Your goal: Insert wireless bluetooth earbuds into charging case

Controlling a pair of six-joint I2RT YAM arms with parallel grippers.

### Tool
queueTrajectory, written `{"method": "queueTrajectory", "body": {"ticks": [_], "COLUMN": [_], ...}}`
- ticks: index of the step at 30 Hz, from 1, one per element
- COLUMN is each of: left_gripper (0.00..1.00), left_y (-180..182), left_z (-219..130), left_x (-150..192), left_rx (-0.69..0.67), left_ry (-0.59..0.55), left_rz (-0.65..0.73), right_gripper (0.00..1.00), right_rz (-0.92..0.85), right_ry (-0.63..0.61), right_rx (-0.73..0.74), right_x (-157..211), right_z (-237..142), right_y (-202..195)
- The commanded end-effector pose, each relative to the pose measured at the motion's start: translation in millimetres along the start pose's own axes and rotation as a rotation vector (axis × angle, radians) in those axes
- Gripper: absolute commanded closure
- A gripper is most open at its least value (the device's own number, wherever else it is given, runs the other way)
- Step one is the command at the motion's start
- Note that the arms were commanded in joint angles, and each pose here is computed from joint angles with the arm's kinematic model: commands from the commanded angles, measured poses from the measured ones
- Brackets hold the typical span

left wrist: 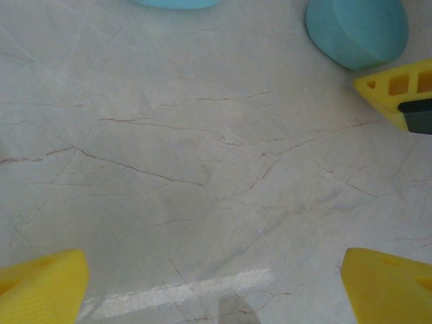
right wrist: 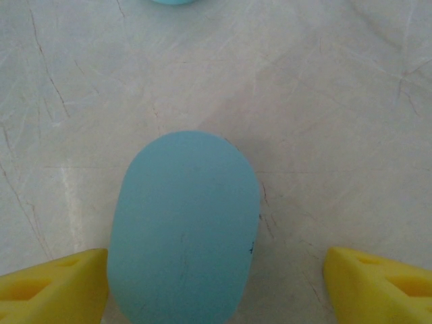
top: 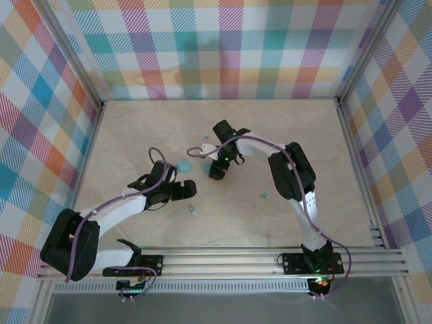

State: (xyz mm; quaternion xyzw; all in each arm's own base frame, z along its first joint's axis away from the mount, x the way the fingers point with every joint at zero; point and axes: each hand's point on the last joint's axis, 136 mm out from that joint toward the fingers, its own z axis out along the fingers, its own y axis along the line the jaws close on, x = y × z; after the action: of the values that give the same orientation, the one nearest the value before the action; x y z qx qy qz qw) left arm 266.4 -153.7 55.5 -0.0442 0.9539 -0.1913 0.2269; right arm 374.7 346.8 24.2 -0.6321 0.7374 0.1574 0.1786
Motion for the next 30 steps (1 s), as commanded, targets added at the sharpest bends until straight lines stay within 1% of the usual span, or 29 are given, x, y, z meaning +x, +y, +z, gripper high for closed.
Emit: {"method": "queueTrajectory", "body": {"ticks": [1,4,6,7,8,10,11,14,16,21,27,29,30], "left_gripper": [0.04,0.02,0.02,0.02,0.01,0.00,0.00,0.00,0.00,0.00,0.00,0.00,0.00], "left_y": [-3,-3,-5,-2,-3,-4,-5,-3,-2,-3,-1,-1,0], "left_z": [-2,-5,-9,-11,-13,-17,-20,-26,-29,-34,-41,-42,-42], "left_x": [-1,-4,-9,-4,-5,-7,-7,-8,-8,-8,-8,-7,-6], "left_rx": [-0.009,-0.019,-0.014,-0.027,-0.026,-0.019,-0.017,-0.023,-0.031,-0.021,-0.021,-0.020,-0.020], "left_ry": [0.016,0.008,-0.012,0.010,0.003,-0.005,-0.012,-0.024,-0.031,-0.036,-0.061,-0.063,-0.064], "left_rz": [0.033,0.052,0.065,0.067,0.072,0.084,0.090,0.097,0.098,0.090,0.094,0.096,0.095], "right_gripper": [0.18,0.21,0.25,0.26,0.28,0.28,0.28,0.18,0.15,0.17,0.21,0.20,0.16], "right_rz": [-0.060,-0.071,-0.078,-0.077,-0.076,-0.071,-0.074,-0.085,-0.095,-0.088,-0.065,-0.054,-0.046], "right_ry": [-0.007,0.009,0.017,0.019,0.018,0.012,0.004,-0.030,-0.044,-0.013,-0.021,-0.035,-0.042], "right_rx": [-0.023,-0.017,-0.008,-0.004,0.007,0.030,0.029,0.017,0.014,0.026,-0.006,-0.013,-0.018], "right_x": [-6,-5,-4,-4,-4,-5,-5,-11,-15,-12,-15,-18,-20], "right_z": [4,11,14,15,16,16,16,13,12,19,21,20,20], "right_y": [5,6,7,7,6,4,5,11,14,11,14,15,15]}}
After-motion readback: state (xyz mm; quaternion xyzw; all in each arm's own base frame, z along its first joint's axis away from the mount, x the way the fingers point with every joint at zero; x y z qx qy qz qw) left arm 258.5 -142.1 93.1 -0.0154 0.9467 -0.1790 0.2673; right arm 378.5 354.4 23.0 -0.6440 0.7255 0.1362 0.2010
